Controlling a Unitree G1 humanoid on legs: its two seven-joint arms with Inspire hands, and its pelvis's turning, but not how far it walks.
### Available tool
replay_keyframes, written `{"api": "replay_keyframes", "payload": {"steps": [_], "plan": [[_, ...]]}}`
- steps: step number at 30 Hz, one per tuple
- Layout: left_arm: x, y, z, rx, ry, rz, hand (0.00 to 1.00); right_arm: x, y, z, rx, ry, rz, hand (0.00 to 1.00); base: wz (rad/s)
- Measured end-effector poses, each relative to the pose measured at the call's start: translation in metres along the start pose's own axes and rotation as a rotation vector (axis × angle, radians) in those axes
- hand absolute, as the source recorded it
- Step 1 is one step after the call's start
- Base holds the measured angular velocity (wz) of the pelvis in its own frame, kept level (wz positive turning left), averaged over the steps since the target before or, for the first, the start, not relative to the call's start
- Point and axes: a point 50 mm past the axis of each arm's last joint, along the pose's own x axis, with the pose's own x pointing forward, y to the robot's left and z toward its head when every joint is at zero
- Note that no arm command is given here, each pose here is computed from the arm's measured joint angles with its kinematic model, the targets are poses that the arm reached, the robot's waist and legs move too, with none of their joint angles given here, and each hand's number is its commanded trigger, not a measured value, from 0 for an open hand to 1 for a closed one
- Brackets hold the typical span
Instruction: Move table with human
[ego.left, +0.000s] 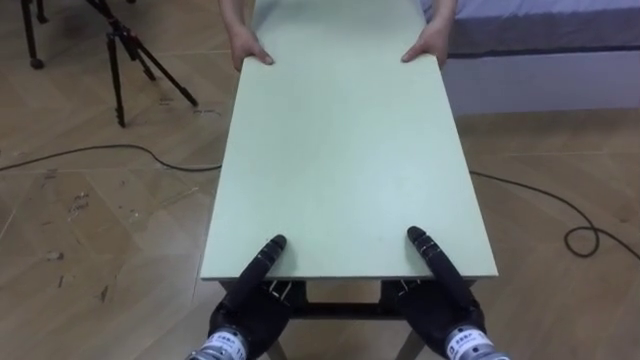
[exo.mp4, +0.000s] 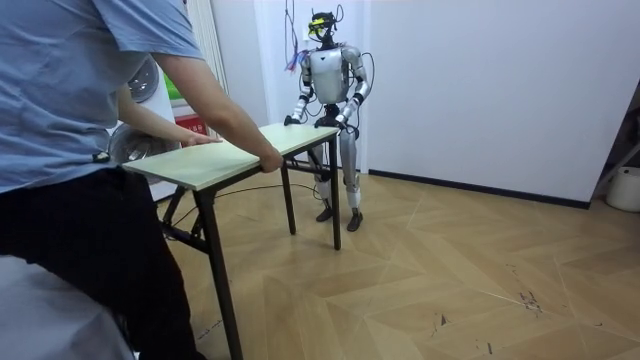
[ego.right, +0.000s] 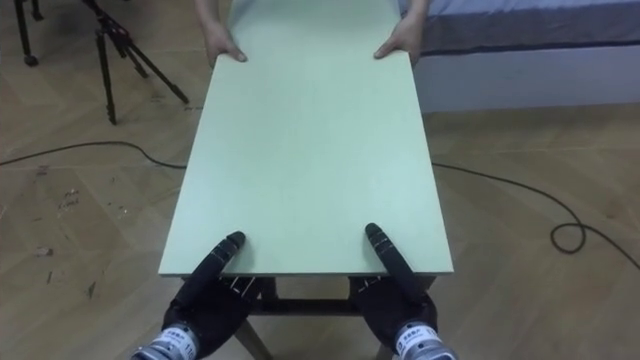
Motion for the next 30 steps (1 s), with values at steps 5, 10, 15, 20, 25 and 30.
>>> {"api": "replay_keyframes", "payload": {"steps": [5,10,15,20,25,30], "plan": [[-0.002,-0.006,0.005,-0.009,-0.024,-0.027,1.0,-0.001,0.012,0.001,-0.003,-0.004,0.05,1.0,0.0],[-0.004,-0.02,0.01,0.004,-0.047,-0.089,1.0,-0.002,0.023,0.004,-0.004,-0.037,0.096,1.0,-0.03],[-0.006,-0.03,0.014,0.019,-0.073,-0.15,1.0,-0.004,0.031,0.004,0.011,-0.061,0.146,1.0,-0.11],[-0.006,-0.031,0.015,0.032,-0.078,-0.172,1.0,-0.006,0.03,0.004,0.016,-0.068,0.159,1.0,-0.17],[-0.011,-0.021,0.01,-0.004,-0.063,-0.153,1.0,-0.007,0.027,0.005,-0.015,-0.05,0.15,1.0,-0.24],[-0.011,-0.022,0.011,-0.016,-0.057,-0.153,1.0,-0.005,0.032,0.006,-0.046,-0.056,0.174,1.0,0.36]]}}
